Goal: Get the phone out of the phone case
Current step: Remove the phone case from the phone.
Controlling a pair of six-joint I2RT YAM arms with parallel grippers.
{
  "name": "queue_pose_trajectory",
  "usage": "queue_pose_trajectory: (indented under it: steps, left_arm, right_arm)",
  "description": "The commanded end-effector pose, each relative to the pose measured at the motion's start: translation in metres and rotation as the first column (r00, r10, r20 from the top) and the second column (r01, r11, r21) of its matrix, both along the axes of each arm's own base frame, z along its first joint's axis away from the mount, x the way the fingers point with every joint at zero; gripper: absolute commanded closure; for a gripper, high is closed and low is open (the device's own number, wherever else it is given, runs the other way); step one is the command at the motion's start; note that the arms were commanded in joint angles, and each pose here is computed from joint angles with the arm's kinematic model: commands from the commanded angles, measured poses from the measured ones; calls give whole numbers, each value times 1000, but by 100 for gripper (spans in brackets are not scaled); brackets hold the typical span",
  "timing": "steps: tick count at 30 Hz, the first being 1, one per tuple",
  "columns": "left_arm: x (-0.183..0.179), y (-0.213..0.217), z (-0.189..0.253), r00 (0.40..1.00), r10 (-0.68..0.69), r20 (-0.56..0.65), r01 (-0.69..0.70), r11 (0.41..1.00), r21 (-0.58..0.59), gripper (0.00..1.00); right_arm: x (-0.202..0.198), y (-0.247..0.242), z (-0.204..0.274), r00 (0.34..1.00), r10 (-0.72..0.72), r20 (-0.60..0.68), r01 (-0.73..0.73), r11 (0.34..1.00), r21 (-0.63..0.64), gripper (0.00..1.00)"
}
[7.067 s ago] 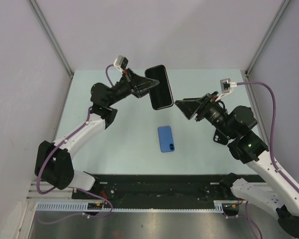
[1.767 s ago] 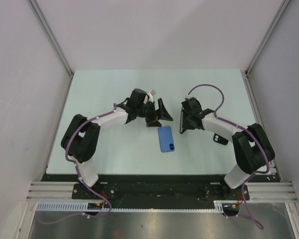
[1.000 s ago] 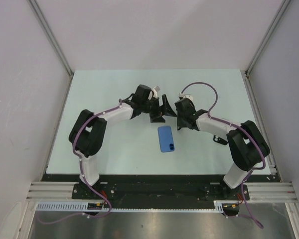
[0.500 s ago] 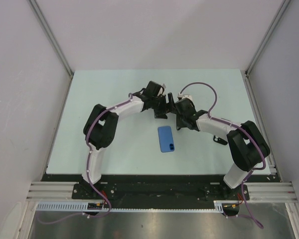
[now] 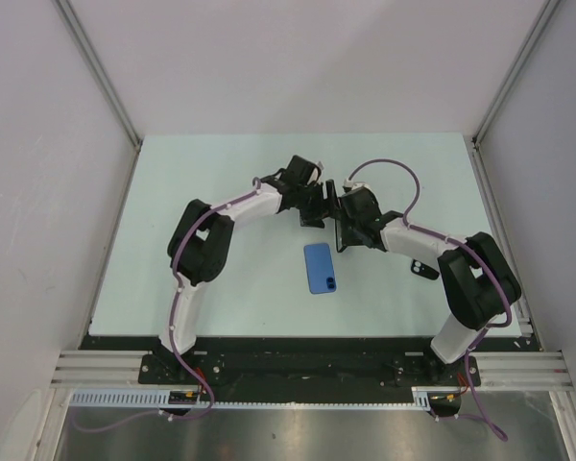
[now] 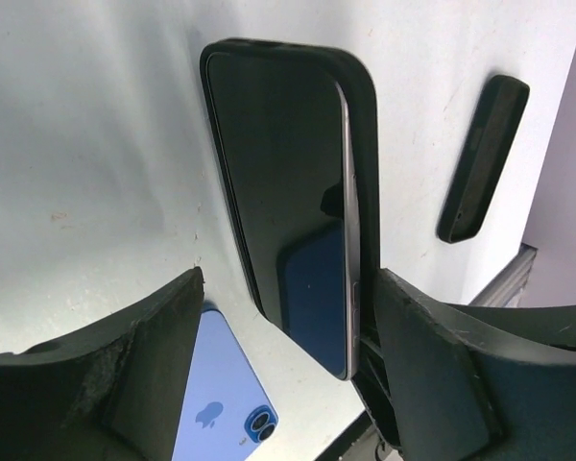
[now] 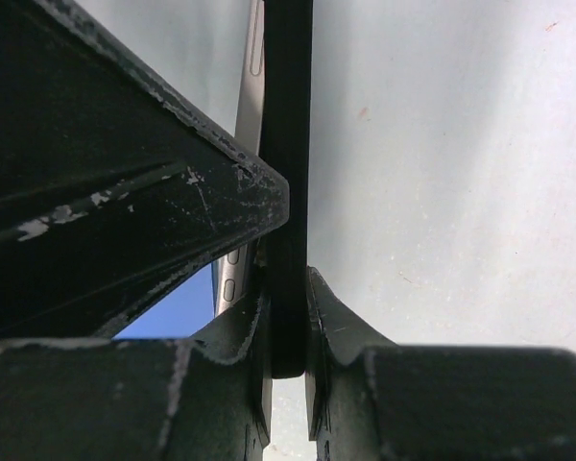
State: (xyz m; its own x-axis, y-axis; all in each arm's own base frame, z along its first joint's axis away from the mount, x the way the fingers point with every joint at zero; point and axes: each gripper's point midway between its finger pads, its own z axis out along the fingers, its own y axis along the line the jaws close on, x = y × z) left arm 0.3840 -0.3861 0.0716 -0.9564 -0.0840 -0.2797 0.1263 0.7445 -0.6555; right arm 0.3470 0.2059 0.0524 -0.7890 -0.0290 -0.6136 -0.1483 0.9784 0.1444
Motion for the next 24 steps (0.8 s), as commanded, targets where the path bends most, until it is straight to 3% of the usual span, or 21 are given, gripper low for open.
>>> queue_pose_trajectory:
  steps: [1, 10, 16, 24]
  left_arm:
    - [2, -1, -2, 997, -37, 65, 32, 996, 87, 27]
    - [-3, -2, -17, 996, -50, 72, 39, 988, 147, 27]
    - [-8, 14, -31, 998, -25, 64, 10, 976, 217, 33]
    - [-23, 10, -18, 999, 7, 35, -11, 995, 97, 35]
  right_arm:
    - [-35, 12, -29, 986, 63, -154, -56, 997, 48, 100]
    - [-30, 15, -25, 987, 66, -148, -58, 997, 57, 100]
    - [-25, 13, -19, 989, 55, -135, -47, 997, 65, 100]
    - [-27, 18, -17, 987, 77, -142, -64, 994, 91, 100]
